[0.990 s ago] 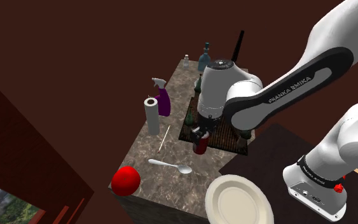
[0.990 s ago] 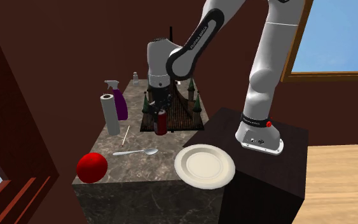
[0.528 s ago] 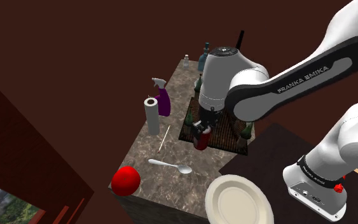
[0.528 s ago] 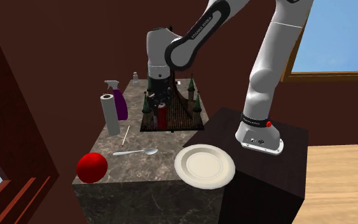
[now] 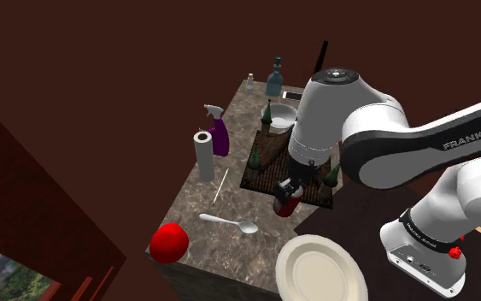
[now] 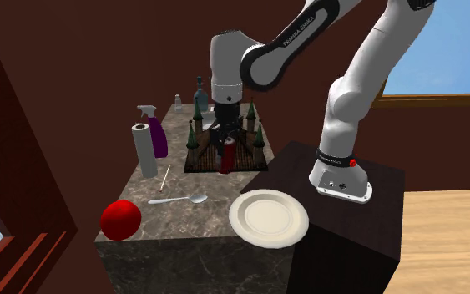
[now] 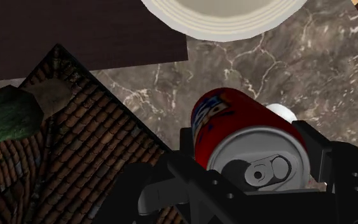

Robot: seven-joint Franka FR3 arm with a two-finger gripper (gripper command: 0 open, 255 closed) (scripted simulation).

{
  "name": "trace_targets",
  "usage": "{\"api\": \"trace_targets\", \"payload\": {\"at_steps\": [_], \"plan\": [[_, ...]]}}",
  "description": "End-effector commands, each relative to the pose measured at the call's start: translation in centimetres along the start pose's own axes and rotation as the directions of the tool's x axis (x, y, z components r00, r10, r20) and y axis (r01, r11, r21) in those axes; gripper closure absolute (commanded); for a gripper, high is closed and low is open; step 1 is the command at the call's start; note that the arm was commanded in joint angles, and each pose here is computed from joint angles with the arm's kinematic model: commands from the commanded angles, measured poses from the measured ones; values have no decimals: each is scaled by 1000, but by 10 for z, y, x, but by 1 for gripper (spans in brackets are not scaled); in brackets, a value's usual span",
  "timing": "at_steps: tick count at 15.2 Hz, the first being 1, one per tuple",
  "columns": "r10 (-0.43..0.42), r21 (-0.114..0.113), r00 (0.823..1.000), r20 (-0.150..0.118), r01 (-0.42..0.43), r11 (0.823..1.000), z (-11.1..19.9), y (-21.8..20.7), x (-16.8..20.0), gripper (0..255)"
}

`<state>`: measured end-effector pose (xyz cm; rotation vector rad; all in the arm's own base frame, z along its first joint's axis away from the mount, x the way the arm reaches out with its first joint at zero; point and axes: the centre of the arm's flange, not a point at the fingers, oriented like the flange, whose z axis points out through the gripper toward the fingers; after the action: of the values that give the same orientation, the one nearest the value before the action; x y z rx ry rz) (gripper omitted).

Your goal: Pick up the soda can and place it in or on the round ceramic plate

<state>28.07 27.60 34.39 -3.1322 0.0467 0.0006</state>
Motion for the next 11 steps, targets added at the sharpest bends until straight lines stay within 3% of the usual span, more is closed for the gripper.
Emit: {"api": "trace_targets", "payload": {"at_steps": [1, 11], "plan": [[2, 1, 1000, 0, -2, 1000, -3, -3, -27, 255], [2, 1, 1000, 0, -2, 1000, -18, -19, -157, 255]]}}
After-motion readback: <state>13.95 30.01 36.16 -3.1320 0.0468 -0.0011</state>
